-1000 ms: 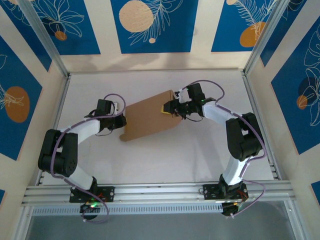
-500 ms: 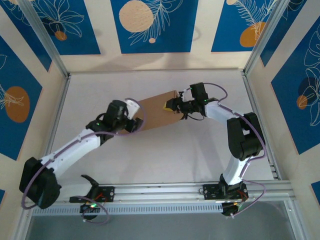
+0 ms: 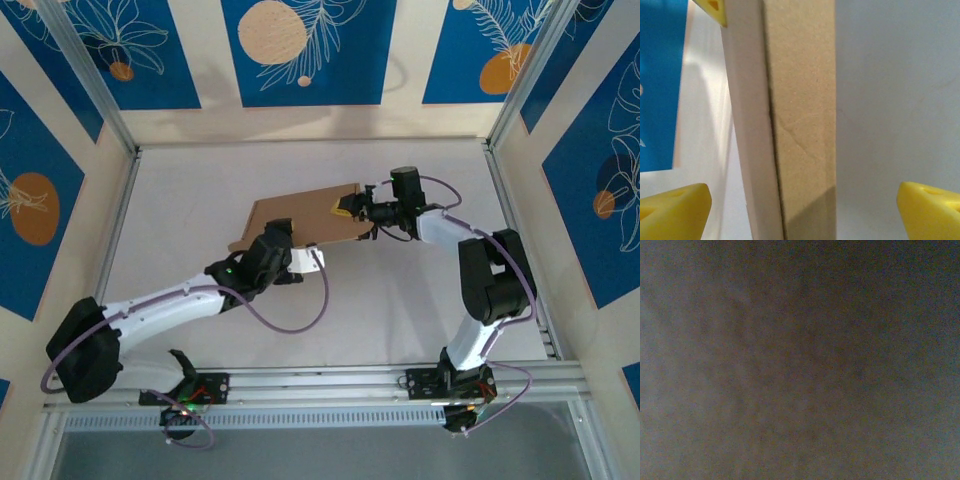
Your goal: Fold the paper box
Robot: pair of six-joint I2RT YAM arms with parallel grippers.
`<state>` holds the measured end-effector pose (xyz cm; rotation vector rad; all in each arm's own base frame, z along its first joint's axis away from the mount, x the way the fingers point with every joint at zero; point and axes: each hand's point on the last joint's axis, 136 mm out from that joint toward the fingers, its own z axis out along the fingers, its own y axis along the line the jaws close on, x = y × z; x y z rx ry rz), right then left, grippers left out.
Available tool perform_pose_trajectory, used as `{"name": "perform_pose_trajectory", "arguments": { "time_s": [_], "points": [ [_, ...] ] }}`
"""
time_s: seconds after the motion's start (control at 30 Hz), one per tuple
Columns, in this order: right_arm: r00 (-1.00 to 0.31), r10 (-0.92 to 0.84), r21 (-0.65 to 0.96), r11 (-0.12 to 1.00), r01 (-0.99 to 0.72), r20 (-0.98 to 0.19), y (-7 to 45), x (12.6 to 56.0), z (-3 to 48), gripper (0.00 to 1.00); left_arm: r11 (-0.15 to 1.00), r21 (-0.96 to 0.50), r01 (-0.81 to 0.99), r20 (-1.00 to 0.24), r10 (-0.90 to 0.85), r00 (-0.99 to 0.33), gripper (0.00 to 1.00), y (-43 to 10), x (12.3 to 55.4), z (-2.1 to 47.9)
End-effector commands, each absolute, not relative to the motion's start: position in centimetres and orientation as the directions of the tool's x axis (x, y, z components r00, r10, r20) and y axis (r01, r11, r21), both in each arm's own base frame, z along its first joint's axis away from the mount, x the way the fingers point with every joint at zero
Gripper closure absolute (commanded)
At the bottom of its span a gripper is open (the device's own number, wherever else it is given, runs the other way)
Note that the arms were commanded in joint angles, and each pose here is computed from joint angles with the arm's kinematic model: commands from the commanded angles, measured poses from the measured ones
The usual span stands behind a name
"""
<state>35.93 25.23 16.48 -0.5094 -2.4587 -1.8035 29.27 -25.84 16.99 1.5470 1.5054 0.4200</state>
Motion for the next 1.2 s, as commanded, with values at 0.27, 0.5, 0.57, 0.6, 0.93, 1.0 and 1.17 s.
{"name": "perform_pose_trajectory", "arguments": {
  "time_s": [0.27,0.5,0.57,0.6,0.93,1.0,1.17],
  "points": [
    [-0.944,0.191,0.939,0.165,0.302,0.271,25.4,35.2,19.2,0.75,0.089,0.98,0.177,-0.116,0.982,0.15,0.28,-25.1,34.1,20.6],
    [-0.943,0.181,0.942,0.141,0.305,0.279,25.4,35.0,20.2,0.75,0.086,0.989,0.117,-0.104,0.984,0.148,0.43,-25.8,34.7,21.2],
    [-0.942,0.183,0.94,0.142,0.31,0.283,25.4,34.9,20.2,0.74,0.087,0.991,0.104,-0.101,0.984,0.144,0.52,-25.9,34.9,21.5],
    [-0.941,0.182,0.94,0.143,0.311,0.284,25.4,34.8,20.3,0.73,0.087,0.991,0.098,-0.1,0.984,0.146,0.57,-26.0,34.9,21.8],
    [-0.944,0.192,0.941,0.156,0.301,0.27,24.4,34.4,21.1,0.43,0.065,0.989,0.134,-0.085,0.985,0.153,0.63,-26.0,34.3,24.2],
    [-0.944,0.197,0.942,0.156,0.297,0.265,24.2,34.4,21.2,0.41,0.07,0.984,0.162,-0.095,0.984,0.154,0.63,-25.8,34.1,24.5],
    [-0.947,0.196,0.944,0.163,0.288,0.255,23.8,34.1,21.4,0.27,0.049,0.975,0.216,-0.084,0.984,0.157,0.61,-25.5,33.4,24.4]
  ]
}}
